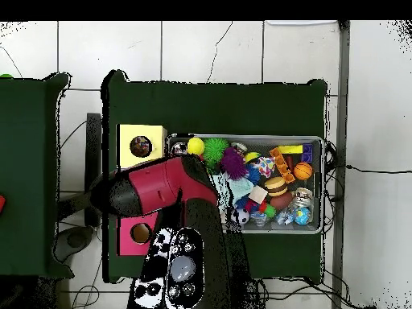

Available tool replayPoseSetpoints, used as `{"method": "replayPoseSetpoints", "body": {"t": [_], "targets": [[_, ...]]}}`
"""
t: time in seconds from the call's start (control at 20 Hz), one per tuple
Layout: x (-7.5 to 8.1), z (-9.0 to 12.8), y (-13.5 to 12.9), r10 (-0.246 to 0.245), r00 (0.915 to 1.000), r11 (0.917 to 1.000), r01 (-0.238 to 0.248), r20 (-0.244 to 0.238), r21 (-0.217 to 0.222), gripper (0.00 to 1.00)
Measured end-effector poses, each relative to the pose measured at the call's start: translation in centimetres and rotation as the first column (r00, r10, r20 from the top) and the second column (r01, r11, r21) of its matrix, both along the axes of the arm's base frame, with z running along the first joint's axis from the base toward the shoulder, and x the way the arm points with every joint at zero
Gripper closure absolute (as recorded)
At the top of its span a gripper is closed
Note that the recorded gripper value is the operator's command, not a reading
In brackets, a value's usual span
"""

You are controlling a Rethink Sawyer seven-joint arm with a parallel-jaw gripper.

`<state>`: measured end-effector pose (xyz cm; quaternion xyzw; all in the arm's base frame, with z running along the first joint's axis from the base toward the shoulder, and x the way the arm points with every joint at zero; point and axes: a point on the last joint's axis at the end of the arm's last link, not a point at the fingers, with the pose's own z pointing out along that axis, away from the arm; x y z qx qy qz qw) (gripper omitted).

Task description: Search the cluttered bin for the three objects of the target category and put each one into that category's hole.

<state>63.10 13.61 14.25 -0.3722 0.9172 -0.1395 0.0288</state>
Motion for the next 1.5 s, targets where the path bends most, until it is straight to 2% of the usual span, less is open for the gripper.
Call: {"method": "replayPoseSetpoints", "body": {"t": [0.15,0.3,0.6,0.9,1.15,1.5], "targets": [[0.9,1.2,0.0,-0.031,0.999,0.9995,0.03,-0.033,-0.012,1.0],[1.6,2.0,0.2,-0.045,0.998,0.9989,0.045,-0.045,-0.017,1.0],[3.2,3.2,1.6,-0.033,0.9992,0.9992,0.033,-0.023,-0.023,1.0],[4.1,3.1,3.9,0.001,1.0,0.9995,-0.001,0.0,-0.031,1.0],[4.1,2.3,5.6,0.018,0.9998,0.9995,-0.018,-0.005,-0.026,1.0],[4.3,1.0,5.2,0.007,1.0,0.9999,-0.007,0.001,-0.012,1.0]]}}
